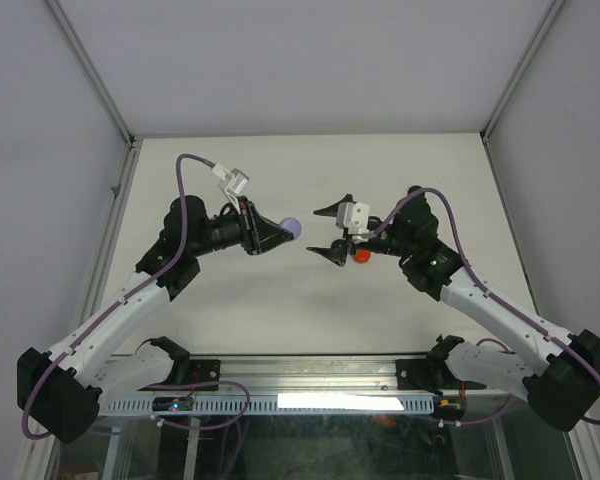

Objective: Insert the wireless bluetooth earbuds into the charging case
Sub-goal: Pick up the charging case at the center of the board, then open the charging case.

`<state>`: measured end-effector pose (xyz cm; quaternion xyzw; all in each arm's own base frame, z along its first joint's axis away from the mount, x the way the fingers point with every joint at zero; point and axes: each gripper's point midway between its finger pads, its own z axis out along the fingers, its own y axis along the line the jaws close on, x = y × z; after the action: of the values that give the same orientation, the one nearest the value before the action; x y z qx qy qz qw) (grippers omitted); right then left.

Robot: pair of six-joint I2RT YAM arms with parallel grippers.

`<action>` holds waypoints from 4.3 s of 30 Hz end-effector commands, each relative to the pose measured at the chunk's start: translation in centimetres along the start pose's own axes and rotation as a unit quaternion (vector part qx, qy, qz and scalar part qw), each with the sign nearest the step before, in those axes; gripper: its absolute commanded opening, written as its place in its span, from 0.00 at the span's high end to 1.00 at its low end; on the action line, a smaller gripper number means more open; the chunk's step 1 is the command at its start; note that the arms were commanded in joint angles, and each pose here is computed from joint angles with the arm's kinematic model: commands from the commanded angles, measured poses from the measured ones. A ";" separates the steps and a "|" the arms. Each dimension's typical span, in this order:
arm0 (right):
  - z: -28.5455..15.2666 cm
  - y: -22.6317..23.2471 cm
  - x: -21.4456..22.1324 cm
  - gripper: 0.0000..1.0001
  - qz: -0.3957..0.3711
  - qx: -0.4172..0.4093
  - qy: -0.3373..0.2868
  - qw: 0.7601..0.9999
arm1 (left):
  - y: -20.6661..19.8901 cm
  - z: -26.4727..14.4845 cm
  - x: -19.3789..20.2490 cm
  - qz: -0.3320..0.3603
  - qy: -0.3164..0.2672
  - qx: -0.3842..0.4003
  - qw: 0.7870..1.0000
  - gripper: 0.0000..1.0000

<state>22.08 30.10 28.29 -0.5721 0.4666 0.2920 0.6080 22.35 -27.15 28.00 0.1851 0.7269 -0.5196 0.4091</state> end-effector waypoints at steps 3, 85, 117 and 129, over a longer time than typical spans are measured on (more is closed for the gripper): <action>-0.6 1.2 -4.3 0.28 0.118 -0.040 -0.112 0.986 | -2.8 -1.5 -3.6 0.106 -0.106 0.046 0.988 1.00; 2.2 3.6 -6.2 0.68 0.325 -0.170 -0.179 0.913 | -6.6 -2.9 -3.1 0.200 -0.119 0.136 0.963 0.89; 1.5 3.8 -7.6 0.95 0.310 -0.181 -0.210 0.910 | -4.8 -2.7 -2.3 0.213 -0.098 0.094 0.968 0.77; 1.9 4.8 -6.9 1.00 0.290 -0.192 -0.200 0.916 | -4.9 -2.8 -4.1 0.174 -0.124 0.068 0.975 0.39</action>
<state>16.72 34.00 30.72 -0.4175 0.4609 0.6541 0.4306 19.53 -26.30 32.24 0.2940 0.5964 -0.5156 0.5403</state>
